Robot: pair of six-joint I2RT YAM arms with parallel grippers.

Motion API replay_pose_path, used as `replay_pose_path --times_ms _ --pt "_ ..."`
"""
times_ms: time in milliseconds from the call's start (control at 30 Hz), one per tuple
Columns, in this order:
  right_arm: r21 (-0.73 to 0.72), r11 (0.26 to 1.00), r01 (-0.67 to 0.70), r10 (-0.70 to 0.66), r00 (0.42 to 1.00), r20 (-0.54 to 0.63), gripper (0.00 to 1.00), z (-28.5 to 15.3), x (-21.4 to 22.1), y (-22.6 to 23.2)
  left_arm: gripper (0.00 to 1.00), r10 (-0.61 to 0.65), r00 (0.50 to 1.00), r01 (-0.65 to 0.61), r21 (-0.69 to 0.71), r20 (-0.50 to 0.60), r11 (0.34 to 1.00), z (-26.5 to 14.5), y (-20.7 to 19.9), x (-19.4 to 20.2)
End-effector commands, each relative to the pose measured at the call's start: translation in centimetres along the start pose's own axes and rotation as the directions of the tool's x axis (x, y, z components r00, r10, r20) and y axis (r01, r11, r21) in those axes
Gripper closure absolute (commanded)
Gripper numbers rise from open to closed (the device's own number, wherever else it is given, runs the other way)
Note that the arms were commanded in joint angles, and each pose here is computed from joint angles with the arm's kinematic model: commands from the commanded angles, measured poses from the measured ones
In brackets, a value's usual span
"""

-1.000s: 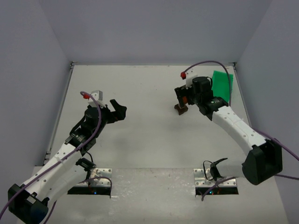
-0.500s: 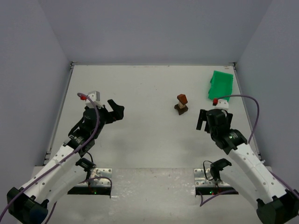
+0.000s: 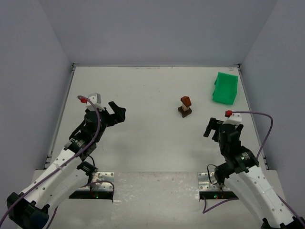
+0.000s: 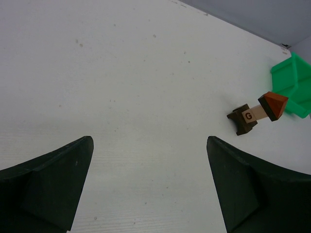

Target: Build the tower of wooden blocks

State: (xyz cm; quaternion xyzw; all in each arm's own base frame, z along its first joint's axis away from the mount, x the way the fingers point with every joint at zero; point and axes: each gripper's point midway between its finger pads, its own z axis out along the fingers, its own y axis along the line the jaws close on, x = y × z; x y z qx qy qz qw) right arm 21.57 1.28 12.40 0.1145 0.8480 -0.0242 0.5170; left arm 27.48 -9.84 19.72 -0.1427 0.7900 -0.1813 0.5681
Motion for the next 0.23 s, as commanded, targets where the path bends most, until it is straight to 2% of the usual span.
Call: replay_pose_path --times_ms 0,200 --pt "0.039 0.999 -0.029 0.027 0.999 0.039 0.01 0.13 -1.05 -0.48 0.00 -0.022 0.999 0.022 0.006 0.038 1.000 -0.20 -0.26 -1.09" --pt "0.053 0.998 -0.031 0.029 0.999 0.044 0.01 0.24 -0.96 -0.72 0.00 -0.024 0.999 0.023 0.003 0.040 1.000 -0.13 -0.24 -1.13"
